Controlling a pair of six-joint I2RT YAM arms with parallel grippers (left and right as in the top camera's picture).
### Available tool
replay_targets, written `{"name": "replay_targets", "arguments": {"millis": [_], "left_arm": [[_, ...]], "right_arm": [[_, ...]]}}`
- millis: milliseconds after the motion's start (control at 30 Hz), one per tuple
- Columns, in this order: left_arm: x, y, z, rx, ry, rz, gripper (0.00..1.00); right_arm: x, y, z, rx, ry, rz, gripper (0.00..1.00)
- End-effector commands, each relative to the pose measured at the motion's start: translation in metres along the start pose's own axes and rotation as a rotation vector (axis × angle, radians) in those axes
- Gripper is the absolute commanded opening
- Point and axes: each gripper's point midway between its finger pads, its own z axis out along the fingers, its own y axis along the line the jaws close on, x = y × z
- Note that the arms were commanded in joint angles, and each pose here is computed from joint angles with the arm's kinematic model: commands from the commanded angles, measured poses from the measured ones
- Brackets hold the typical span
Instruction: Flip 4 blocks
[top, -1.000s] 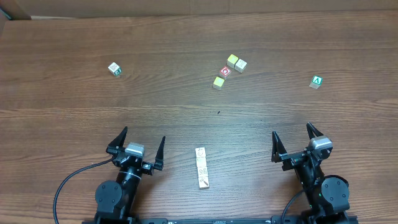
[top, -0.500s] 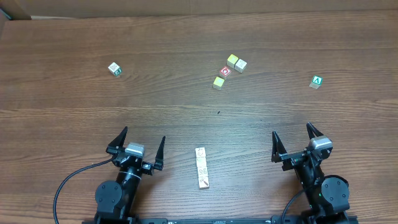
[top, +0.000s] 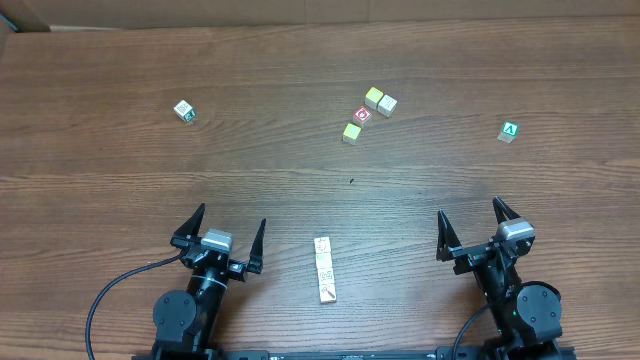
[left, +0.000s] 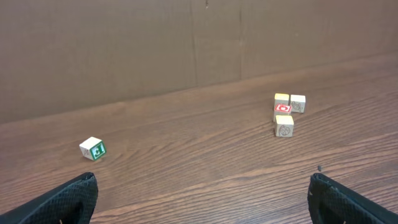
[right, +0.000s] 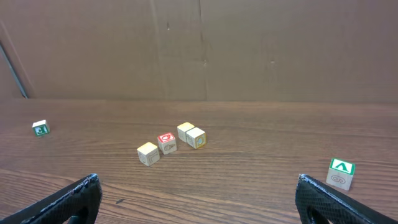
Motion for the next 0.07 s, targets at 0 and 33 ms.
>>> {"name": "replay_targets", "arguments": {"millis": [0,33], "left_arm": [[0.0005,0.0038,-0.0005,-0.02,-0.002,0.011,1.0],[0.0004,0.0038,-0.0005,-0.02,-0.002,0.012,1.0]], "right_arm": [[0.0014,-0.0012,0.0001,0.004,-0.006,-0.004,1.0],[0.0014,-0.0011,0.0001,0.004,-0.006,-0.004,1.0]]}}
